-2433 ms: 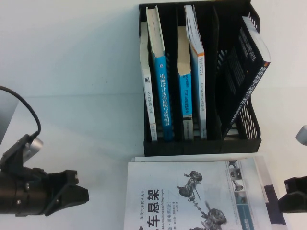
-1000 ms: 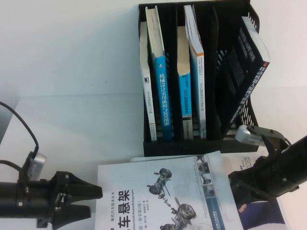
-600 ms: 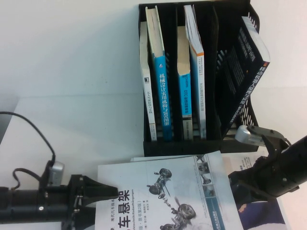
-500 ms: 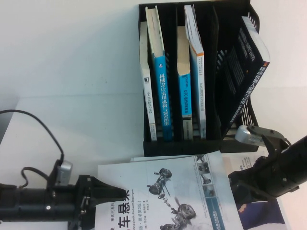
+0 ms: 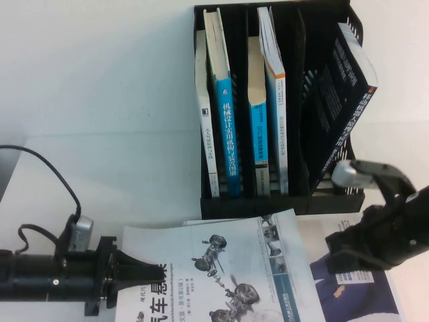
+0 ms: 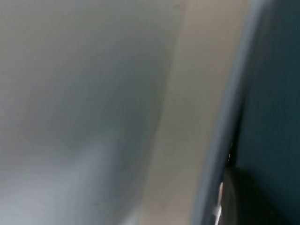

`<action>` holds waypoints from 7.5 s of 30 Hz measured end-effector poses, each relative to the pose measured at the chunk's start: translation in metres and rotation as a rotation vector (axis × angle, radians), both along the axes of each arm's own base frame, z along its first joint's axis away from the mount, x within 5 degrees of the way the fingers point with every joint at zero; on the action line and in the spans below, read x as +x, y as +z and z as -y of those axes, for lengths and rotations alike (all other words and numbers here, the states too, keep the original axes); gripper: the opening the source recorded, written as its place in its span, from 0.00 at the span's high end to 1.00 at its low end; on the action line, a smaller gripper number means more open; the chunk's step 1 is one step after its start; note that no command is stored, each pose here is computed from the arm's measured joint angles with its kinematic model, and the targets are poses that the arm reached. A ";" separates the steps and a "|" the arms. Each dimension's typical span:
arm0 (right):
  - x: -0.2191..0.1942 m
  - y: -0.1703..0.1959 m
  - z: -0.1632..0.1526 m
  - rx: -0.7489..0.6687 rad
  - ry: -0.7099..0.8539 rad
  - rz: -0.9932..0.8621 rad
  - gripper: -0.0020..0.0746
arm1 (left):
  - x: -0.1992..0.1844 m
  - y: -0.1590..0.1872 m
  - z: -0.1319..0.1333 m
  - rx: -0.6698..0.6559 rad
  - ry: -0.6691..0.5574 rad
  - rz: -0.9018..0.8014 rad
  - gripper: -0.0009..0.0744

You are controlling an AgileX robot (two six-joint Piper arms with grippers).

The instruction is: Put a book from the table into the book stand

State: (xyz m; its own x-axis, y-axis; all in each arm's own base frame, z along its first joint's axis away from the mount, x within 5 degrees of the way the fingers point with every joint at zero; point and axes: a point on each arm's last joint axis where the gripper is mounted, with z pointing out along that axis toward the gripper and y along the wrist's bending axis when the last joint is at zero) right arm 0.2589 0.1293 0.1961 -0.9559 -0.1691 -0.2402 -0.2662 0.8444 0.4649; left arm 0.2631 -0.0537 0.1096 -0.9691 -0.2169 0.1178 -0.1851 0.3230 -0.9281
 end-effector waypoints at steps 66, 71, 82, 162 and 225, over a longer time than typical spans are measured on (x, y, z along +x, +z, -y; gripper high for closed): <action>-0.048 0.093 0.040 -0.148 -0.120 0.311 0.98 | -0.010 0.448 0.221 0.500 0.189 1.179 0.84; -0.050 0.092 0.041 -0.157 -0.108 0.285 0.98 | 0.001 0.439 0.216 0.660 0.227 1.179 0.84; -0.051 0.091 0.041 -0.161 -0.104 0.274 0.98 | 0.011 0.432 0.219 0.703 0.245 1.184 0.84; 0.008 0.073 0.031 -0.173 -0.165 0.507 0.98 | 0.059 0.392 0.211 0.772 0.056 1.096 0.98; -0.189 0.086 0.100 -0.144 -0.120 0.932 0.98 | -0.066 0.391 0.151 0.937 -0.270 1.194 0.99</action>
